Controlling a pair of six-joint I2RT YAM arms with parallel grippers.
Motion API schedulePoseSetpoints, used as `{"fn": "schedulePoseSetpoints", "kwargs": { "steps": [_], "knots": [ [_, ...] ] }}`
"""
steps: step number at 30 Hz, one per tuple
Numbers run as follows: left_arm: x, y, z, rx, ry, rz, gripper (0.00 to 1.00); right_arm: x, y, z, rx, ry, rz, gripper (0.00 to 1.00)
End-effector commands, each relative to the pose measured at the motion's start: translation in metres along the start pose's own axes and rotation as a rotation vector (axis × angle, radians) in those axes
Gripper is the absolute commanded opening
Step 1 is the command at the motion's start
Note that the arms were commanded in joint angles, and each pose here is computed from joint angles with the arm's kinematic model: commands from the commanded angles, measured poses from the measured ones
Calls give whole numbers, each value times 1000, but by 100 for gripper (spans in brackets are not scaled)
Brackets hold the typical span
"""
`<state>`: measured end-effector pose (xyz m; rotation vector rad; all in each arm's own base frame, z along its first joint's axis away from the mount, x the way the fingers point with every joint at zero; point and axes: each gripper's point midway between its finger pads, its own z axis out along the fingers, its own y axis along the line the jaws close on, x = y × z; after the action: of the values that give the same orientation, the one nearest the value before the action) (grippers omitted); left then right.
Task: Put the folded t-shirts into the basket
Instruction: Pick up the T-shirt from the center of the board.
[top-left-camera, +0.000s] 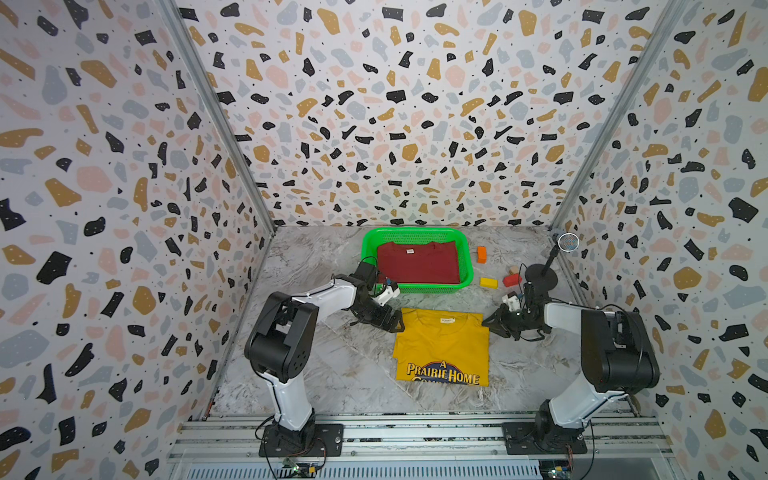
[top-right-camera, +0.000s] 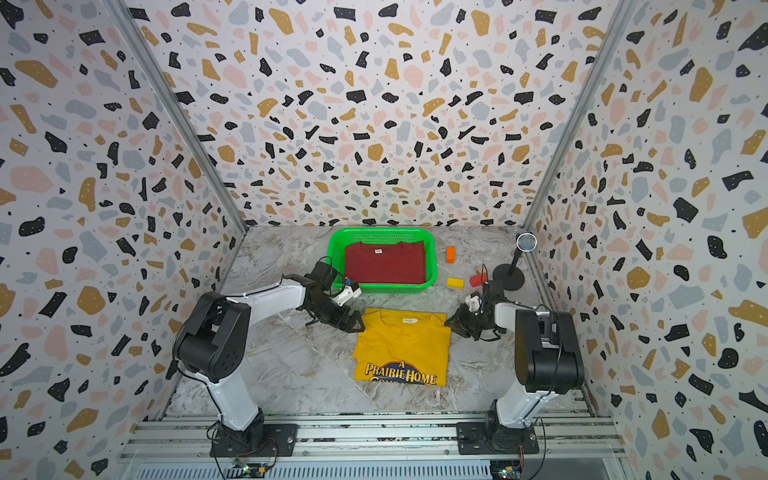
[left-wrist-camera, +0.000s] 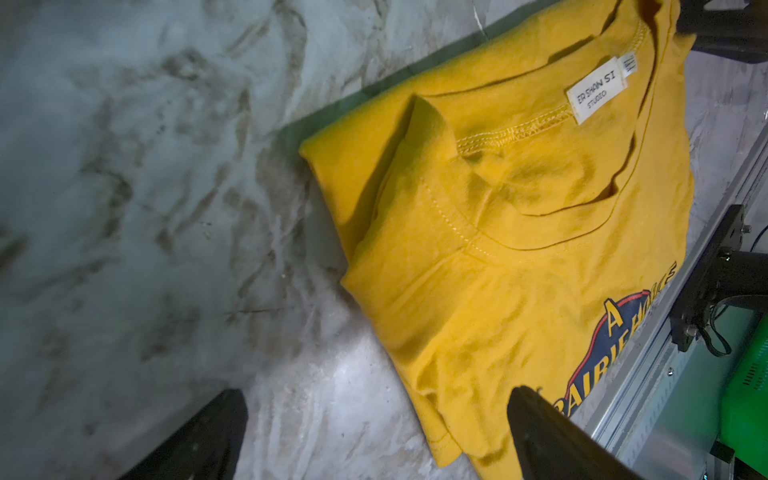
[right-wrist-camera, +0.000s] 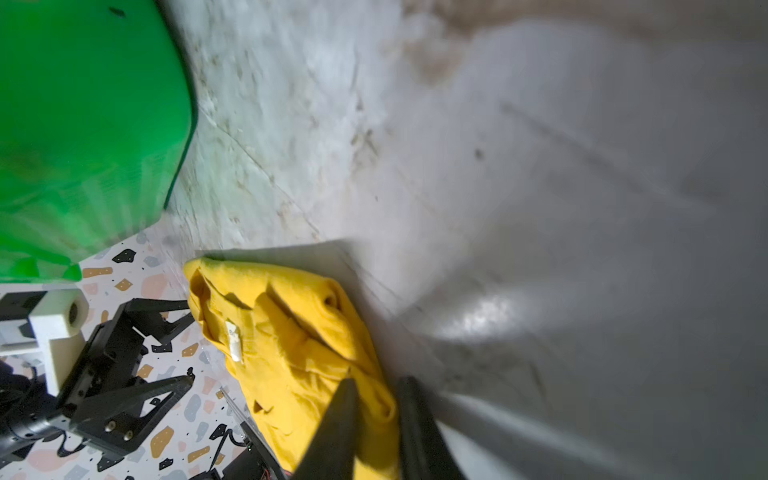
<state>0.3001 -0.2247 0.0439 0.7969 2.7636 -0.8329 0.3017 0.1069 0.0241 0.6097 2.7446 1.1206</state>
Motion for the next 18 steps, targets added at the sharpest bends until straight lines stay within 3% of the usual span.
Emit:
{"fn": "schedulePoseSetpoints", "kwargs": {
  "steps": [1, 5, 8, 10, 12, 14, 16, 18],
  "knots": [
    [0, 1, -5, -31, 2, 34, 100, 30, 8, -1, -47, 39, 24, 13],
    [3, 4, -10, -57, 10, 59, 100, 61, 20, 2, -61, 64, 23, 11],
    [7, 10, -13, -68, 18, 58, 100, 67, 19, -12, -29, -1, 18, 12],
    [8, 15, -13, -71, 23, 48, 100, 66, 16, -25, 29, -48, -22, 20],
    [10, 19, -13, -72, 31, 43, 100, 64, 13, -33, 81, -75, -56, 37],
    [10, 21, -12, -78, 39, 48, 100, 60, 13, -35, 108, -73, -78, 46],
    [11, 22, -11, -79, 42, 48, 100, 57, 14, -32, 111, -51, -87, 46],
    [11, 23, -10, -80, 43, 48, 100, 55, 22, -28, 79, -27, -95, 39]
  ]
}}
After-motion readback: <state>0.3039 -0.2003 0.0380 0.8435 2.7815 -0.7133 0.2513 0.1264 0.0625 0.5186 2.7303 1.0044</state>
